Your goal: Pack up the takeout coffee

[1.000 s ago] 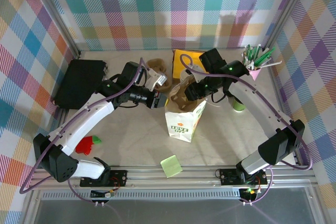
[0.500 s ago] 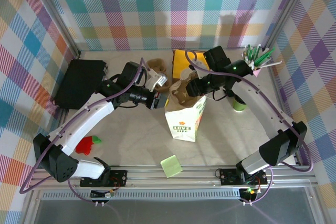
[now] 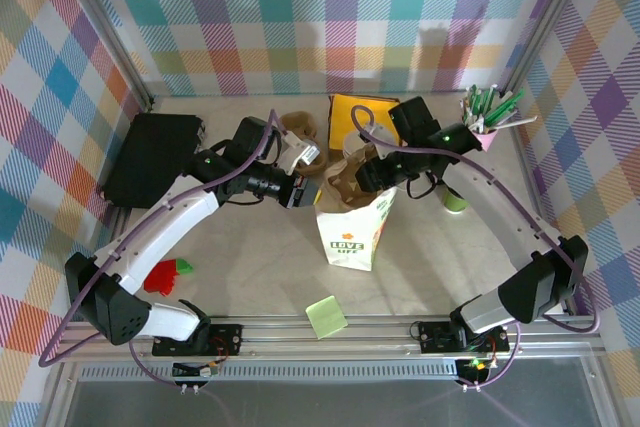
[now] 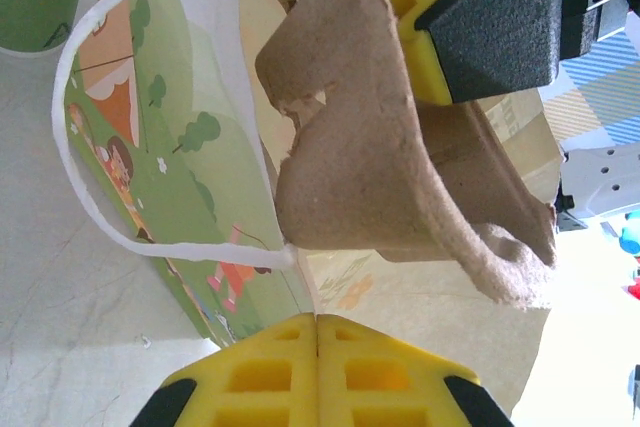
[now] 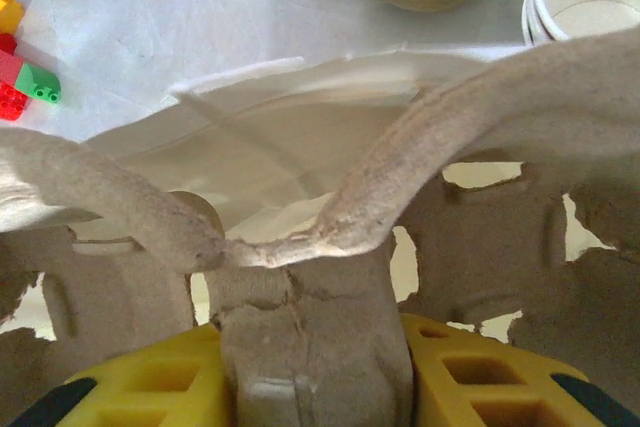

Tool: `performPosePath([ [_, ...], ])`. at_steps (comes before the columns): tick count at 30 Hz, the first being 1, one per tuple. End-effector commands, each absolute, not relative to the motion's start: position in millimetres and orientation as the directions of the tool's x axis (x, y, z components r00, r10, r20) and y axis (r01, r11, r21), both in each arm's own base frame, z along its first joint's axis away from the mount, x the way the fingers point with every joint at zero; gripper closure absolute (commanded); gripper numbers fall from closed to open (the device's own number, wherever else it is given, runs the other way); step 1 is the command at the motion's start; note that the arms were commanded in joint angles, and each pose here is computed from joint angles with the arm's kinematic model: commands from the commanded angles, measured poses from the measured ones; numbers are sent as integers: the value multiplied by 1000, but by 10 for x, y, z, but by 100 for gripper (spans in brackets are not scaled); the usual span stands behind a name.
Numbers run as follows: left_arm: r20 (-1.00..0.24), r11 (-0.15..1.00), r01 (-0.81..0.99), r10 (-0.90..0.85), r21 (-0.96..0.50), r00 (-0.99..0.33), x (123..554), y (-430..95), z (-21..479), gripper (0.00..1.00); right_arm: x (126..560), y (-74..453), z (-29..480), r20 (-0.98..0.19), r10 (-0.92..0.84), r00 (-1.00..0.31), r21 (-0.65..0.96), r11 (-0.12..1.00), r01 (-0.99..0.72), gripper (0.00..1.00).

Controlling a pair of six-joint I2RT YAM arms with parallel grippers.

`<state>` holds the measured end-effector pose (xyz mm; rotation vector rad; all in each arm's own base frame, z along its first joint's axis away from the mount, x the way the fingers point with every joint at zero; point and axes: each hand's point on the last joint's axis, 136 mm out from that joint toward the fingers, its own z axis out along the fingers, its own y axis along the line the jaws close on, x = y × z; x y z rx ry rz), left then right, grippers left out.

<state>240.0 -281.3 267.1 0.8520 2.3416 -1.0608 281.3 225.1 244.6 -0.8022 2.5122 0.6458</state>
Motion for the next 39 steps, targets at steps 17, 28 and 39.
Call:
performPosePath([
  [17,-617,471,698,343,-539,-708,2415,-2940,2894,64,2349,2129,2049,-348,-619,-704,239,668,-705,60],
  [28,-581,480,687,374,-546,-723,2457,-2983,2759,61,2342,2145,2041,-358,-722,-592,142,585,-799,58],
  [39,-569,481,670,360,-565,-739,2552,-3064,2766,62,2337,2145,2391,-445,-794,-414,-15,469,-883,58],
])
